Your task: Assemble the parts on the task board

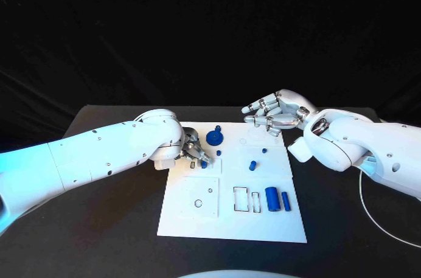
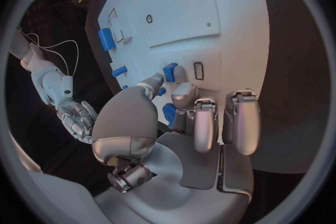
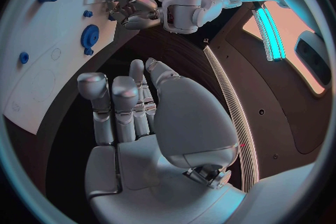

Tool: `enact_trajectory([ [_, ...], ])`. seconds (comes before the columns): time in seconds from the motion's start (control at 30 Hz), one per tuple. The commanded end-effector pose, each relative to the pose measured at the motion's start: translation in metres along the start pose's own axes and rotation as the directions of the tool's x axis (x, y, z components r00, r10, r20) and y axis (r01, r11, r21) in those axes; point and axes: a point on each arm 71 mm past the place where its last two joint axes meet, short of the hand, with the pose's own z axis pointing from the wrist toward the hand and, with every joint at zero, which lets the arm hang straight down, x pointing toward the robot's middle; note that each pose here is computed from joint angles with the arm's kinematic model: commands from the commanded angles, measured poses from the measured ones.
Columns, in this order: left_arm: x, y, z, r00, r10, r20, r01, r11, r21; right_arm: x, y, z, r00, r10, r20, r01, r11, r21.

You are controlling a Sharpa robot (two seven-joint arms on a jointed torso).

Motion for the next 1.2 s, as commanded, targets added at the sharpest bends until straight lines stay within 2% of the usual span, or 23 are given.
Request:
enact_trajectory([
  [0.03,0.0076,0.0049,0.0028,0.999,0.005,-0.038,-0.005,1.000,-0.017,0.000,0.001,0.000,1.000,-0.023,0.007,0.023,1.000,-0.017],
  [0.33,0.0014,0.0113,-0.0053,1.000,-0.030,0.005,0.030,1.000,-0.009,-0.002,0.001,0.000,0.999,-0.029,0.019,0.030,0.999,-0.018],
  [0.5,-0.0101,0.0138,-0.0154,0.997,-0.060,0.041,0.060,0.998,0.007,-0.003,0.000,0.000,0.999,-0.033,0.028,0.033,0.999,-0.017],
  [0.77,-0.0302,0.0132,-0.0293,0.996,-0.073,0.052,0.072,0.997,0.028,-0.005,-0.001,0.001,0.998,-0.040,0.043,0.040,0.999,-0.008],
  [0.87,-0.0427,0.0138,-0.0351,0.997,-0.052,0.049,0.051,0.998,0.024,-0.005,-0.001,0.001,0.998,-0.040,0.043,0.041,0.999,-0.007],
  [0.97,-0.0636,0.0169,-0.0389,0.997,-0.026,0.069,0.026,1.000,-0.002,-0.005,-0.002,0.002,0.998,-0.041,0.042,0.041,0.999,-0.005],
  [1.0,-0.0676,0.0176,-0.0389,0.997,-0.023,0.074,0.024,1.000,-0.008,-0.005,-0.002,0.002,0.998,-0.041,0.042,0.041,0.999,-0.004],
  [1.03,-0.0758,0.0192,-0.0381,0.996,-0.019,0.084,0.021,1.000,-0.023,-0.005,-0.002,0.002,0.998,-0.041,0.042,0.041,0.999,-0.004],
  [1.2,-0.0929,0.0223,-0.0299,0.994,-0.024,0.103,0.031,0.998,-0.062,-0.003,-0.001,0.004,0.999,-0.040,0.037,0.040,0.999,-0.007],
])
